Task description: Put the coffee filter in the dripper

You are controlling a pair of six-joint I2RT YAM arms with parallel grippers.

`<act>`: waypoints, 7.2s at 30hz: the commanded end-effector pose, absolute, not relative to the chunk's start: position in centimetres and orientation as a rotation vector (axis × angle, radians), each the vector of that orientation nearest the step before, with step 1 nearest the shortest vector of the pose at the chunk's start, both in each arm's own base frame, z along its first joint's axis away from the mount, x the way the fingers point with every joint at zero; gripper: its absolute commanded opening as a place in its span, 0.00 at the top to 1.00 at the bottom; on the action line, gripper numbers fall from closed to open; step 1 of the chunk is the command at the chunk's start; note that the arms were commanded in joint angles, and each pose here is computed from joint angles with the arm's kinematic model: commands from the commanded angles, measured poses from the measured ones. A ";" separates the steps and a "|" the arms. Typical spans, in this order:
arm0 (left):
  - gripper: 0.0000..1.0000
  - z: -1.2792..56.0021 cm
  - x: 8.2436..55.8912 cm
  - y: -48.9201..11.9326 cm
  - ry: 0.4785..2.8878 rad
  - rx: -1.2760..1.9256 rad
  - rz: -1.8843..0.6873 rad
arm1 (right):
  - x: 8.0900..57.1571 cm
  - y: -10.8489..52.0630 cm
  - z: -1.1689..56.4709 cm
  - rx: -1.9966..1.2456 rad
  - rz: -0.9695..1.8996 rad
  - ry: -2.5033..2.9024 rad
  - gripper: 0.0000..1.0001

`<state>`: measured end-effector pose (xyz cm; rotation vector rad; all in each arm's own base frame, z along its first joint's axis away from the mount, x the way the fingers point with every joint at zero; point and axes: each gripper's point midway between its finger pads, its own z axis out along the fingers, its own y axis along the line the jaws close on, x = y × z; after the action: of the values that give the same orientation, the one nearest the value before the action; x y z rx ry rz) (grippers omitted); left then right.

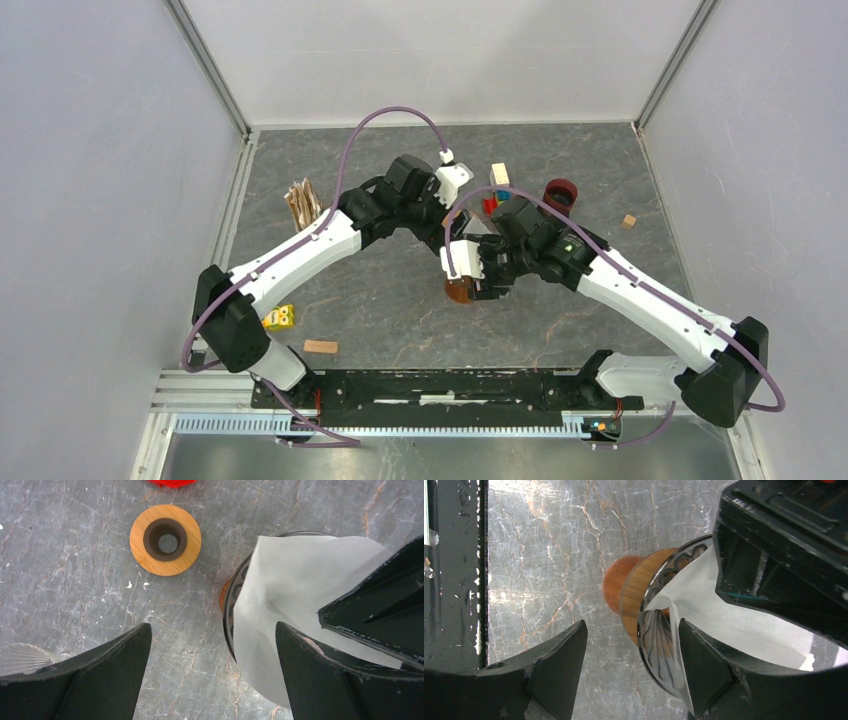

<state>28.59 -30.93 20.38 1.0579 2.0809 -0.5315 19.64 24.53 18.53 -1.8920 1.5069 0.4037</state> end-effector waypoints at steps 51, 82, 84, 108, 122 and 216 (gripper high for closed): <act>0.02 20.3 29.6 -31.5 2.024 1.107 -0.504 | 19.5 26.0 15.3 -1.979 0.498 1.488 0.27; 0.00 22.8 29.8 -31.5 1.955 1.075 -0.511 | 19.7 25.8 19.1 -1.885 0.465 1.455 0.25; 0.00 23.1 29.7 -31.6 1.950 1.072 -0.524 | 19.6 25.7 19.4 -1.879 0.463 1.452 0.25; 0.00 25.8 28.8 -31.5 1.885 1.062 -0.567 | 18.7 25.4 18.0 -1.886 0.502 1.477 0.25; 0.00 26.2 28.5 -30.6 1.830 1.062 -0.536 | 18.8 25.7 17.2 -1.894 0.524 1.488 0.24; 0.13 21.5 35.2 -16.9 2.193 0.725 -0.339 | 40.1 4.4 19.3 -0.776 0.000 2.147 0.26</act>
<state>35.55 -16.08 18.73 0.6883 2.3118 -0.2819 38.74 4.17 19.42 -0.7407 2.1533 0.0017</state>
